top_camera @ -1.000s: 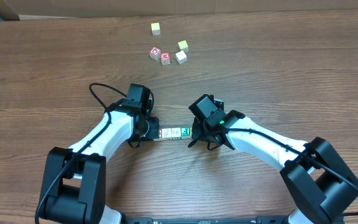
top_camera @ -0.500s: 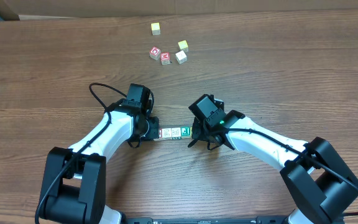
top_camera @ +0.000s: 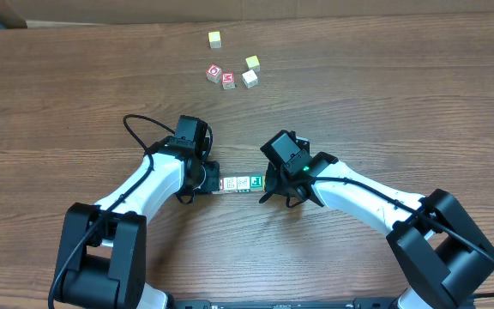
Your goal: Flip 5 blocks
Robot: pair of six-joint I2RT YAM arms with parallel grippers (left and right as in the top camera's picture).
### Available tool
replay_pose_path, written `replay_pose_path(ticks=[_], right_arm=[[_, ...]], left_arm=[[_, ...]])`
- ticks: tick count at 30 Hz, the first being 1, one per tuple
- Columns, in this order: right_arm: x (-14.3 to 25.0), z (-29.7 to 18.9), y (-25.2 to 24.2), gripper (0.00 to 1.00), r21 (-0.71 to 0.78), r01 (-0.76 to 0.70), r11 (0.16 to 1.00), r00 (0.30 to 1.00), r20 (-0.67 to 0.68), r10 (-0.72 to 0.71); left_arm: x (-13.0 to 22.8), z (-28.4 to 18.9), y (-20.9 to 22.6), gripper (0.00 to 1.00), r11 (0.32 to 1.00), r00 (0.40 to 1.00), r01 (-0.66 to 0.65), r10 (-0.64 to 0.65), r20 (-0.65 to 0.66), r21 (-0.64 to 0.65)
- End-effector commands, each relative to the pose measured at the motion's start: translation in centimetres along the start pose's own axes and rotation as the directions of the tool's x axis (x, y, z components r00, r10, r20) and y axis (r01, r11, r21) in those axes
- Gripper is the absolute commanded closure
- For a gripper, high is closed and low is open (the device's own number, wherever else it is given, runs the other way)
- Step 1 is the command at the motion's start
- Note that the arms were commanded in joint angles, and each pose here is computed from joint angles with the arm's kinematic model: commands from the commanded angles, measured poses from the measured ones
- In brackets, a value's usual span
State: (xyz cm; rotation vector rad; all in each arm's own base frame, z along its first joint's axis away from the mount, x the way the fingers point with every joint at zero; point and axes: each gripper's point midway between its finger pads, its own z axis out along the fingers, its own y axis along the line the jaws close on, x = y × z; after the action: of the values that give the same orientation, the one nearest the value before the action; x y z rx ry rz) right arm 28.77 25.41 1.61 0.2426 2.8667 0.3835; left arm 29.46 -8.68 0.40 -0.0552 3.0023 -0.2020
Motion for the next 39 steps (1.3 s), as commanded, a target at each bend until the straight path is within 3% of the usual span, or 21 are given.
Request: replay_pose_path(ticks=[1, 39], right_arm=[[0.7, -0.2, 1.6, 0.96, -0.059, -0.005, 0.998, 0.999, -0.032, 0.003], [2.1, -0.2, 2.7, 0.96, -0.07, 0.008, 0.998, 0.999, -0.043, -0.011]], left_arm=[[1.1, 0.3, -2.2, 0.96, 0.994, 0.998, -0.038, 0.042, -0.042, 0.099], [-0.6, 0.4, -1.7, 0.95, 0.994, 0.995, -0.091, 0.089, 0.032, 0.06]])
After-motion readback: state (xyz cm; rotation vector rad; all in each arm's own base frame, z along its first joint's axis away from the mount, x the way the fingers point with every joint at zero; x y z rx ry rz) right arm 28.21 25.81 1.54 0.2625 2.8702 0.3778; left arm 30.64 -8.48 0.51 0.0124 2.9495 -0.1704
